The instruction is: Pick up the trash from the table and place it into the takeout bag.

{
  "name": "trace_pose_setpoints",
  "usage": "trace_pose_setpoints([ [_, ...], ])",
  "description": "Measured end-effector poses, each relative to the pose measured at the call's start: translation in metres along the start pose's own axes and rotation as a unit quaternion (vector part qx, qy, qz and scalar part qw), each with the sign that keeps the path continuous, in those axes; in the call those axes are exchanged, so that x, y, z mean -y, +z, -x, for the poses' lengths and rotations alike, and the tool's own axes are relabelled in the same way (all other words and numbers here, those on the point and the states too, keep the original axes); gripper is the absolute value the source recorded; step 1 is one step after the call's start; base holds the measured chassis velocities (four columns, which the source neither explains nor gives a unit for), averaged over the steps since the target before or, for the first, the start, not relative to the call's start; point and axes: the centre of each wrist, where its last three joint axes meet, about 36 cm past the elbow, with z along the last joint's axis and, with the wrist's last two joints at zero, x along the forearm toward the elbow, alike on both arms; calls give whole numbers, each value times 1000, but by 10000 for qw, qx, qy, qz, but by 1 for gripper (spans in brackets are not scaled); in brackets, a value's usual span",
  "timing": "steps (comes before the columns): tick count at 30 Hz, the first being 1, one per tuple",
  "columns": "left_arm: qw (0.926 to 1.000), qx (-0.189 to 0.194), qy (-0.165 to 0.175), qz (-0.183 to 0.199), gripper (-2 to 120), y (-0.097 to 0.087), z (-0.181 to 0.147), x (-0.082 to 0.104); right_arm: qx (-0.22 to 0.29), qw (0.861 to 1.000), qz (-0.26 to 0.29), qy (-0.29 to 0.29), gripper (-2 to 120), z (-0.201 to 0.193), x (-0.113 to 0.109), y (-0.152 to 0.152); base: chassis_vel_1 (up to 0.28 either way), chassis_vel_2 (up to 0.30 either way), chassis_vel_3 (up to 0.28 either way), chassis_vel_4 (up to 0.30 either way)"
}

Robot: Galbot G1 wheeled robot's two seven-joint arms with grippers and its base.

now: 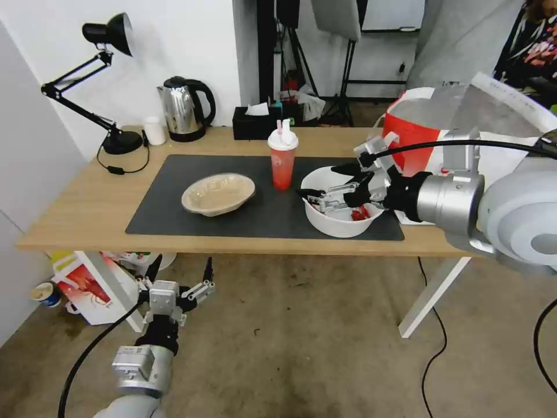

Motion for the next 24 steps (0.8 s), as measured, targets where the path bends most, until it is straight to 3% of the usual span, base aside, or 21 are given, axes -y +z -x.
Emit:
trace_pose_setpoints([
  [24, 10000, 0, 0, 0, 100, 0, 0, 0, -145, 9998, 94, 115, 100, 8, 11, 6, 0, 0, 0, 0],
])
